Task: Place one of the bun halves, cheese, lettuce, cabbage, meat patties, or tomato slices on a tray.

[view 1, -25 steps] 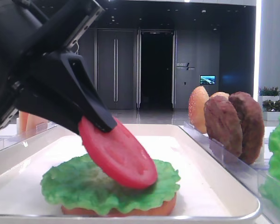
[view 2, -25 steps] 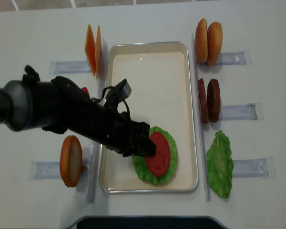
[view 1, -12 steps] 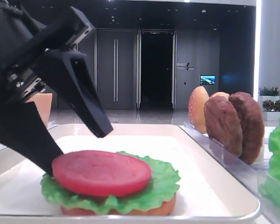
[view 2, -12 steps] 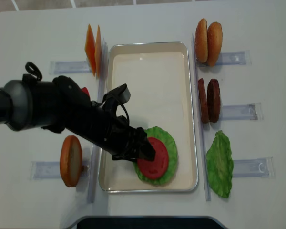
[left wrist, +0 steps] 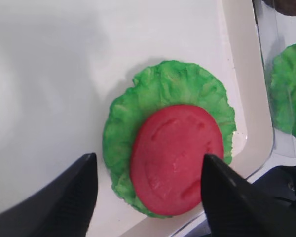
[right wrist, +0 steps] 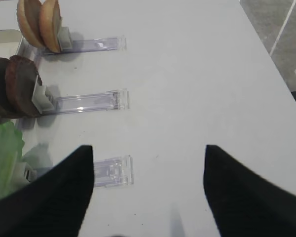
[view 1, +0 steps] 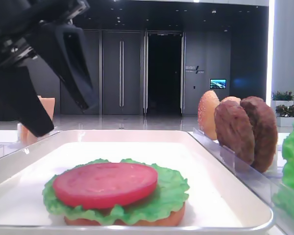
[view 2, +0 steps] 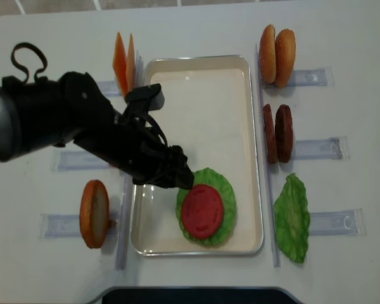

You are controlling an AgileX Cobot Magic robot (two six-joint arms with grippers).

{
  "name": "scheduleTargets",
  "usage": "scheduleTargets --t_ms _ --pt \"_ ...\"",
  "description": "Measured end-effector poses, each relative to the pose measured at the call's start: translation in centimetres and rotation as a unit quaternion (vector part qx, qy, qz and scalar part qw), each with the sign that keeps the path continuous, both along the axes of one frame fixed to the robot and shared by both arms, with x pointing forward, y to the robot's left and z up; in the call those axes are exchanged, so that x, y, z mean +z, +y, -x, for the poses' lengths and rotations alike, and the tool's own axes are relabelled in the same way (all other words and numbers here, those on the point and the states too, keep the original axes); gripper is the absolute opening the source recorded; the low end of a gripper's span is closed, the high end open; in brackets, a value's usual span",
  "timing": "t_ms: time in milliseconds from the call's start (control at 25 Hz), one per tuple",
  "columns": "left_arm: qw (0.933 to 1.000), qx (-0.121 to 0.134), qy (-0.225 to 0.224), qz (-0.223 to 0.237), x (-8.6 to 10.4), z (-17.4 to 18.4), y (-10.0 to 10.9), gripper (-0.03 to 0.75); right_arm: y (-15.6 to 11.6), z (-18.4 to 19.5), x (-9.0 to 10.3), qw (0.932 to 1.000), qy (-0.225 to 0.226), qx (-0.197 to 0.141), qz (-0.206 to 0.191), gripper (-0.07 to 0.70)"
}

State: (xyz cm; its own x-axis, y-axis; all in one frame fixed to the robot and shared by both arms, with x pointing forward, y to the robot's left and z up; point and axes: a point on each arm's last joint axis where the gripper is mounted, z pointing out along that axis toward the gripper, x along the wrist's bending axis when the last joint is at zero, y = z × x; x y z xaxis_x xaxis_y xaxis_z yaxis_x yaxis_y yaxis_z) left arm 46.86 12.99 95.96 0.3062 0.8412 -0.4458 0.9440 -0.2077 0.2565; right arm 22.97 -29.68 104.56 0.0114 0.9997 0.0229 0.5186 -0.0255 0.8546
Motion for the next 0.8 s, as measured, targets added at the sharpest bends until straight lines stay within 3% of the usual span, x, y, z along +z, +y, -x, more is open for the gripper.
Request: scheduleTargets --t_ms 160,480,800 --pt "0.9993 0.001 -0.029 -0.023 1.8 -0.6 0.5 0.498 0.0 0.0 0.0 1.0 0.0 0.0 0.0 0.481" --pt "0.9949 0.049 -0.055 -0.068 5.4 -2.8 4.5 0.498 0.0 0.0 0.0 1.0 0.0 0.0 0.0 0.481" --pt "0.9807 0.106 -0.05 -0.156 6.6 -3.1 9.5 0.492 0.0 0.0 0.0 1.0 0.0 0.0 0.0 0.481"
